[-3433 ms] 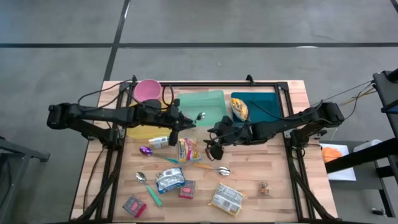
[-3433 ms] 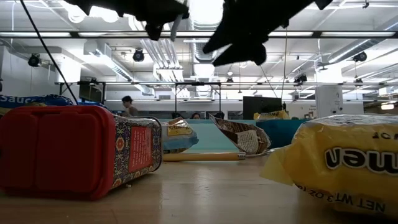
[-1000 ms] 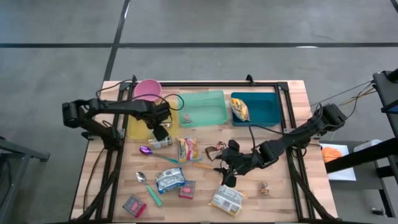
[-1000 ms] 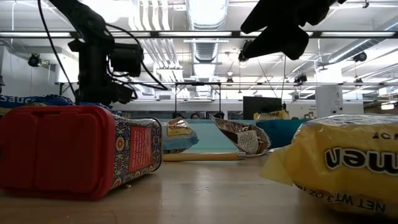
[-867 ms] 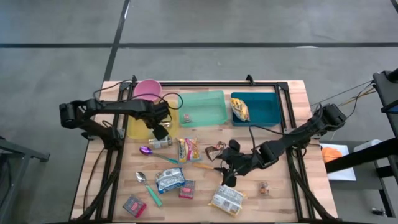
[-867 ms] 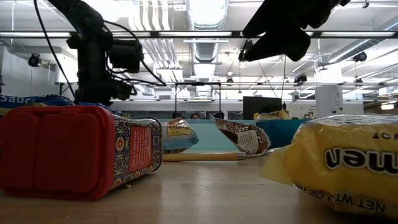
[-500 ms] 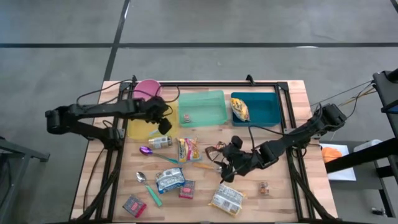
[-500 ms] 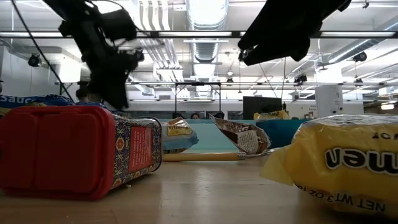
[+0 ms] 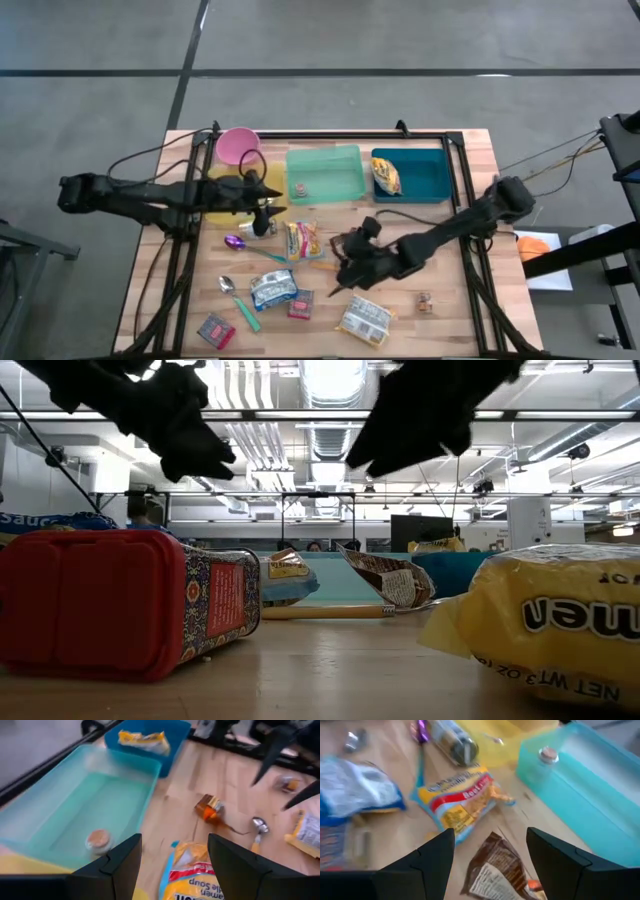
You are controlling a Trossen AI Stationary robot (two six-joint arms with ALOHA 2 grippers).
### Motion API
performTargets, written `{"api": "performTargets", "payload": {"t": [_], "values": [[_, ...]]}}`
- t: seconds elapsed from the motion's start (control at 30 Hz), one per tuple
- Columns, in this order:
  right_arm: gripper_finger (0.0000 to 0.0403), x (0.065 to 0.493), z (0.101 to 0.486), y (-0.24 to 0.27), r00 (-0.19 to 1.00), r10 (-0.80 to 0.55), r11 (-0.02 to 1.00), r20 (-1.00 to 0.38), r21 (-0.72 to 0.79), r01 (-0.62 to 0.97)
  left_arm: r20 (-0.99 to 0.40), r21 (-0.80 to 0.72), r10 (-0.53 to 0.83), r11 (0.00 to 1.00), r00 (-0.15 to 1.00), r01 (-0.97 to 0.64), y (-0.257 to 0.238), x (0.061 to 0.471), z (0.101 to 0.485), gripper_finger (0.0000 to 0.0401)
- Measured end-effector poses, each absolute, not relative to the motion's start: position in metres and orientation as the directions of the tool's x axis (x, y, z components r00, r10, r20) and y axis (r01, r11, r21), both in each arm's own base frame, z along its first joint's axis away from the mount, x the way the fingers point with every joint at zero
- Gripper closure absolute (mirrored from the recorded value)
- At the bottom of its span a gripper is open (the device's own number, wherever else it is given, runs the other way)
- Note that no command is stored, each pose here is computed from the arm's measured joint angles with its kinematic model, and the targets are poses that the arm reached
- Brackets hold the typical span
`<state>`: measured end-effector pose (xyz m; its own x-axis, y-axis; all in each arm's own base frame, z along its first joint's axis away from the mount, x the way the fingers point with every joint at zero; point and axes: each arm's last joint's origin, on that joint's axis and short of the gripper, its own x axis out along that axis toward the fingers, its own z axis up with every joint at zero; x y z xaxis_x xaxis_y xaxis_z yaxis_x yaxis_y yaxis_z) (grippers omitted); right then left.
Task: Pick & Place Food Item
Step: Put the seasoning bag into the green bin
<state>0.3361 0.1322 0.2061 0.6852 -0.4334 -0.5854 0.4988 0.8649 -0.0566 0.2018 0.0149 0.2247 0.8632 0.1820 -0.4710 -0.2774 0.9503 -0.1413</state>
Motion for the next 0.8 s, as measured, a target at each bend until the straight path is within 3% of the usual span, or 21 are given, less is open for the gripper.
{"api": "performTargets", "payload": {"t": [0.2, 0.47, 0.8], "values": [[0.0158, 0.367, 0.196, 0.14, 0.496, -0.627, 0.717, -0.601, -0.195, 0.669, -0.469, -0.115, 0.182, 0.958, 0.864, -0.264, 0.014, 0.198, 0.219, 0.0165], [0.0158, 0.4, 0.178, 0.149, 0.256, -0.695, 0.581, -0.672, -0.315, 0.75, -0.474, -0.029, 0.186, 0.974, 0.861, -0.226, 0.014, 0.194, 0.222, 0.0165], [0.0158, 0.429, 0.168, 0.161, 0.155, -0.705, 0.529, -0.693, -0.368, 0.765, -0.442, -0.004, 0.187, 0.978, 0.877, -0.21, 0.014, 0.188, 0.232, 0.0165]]}}
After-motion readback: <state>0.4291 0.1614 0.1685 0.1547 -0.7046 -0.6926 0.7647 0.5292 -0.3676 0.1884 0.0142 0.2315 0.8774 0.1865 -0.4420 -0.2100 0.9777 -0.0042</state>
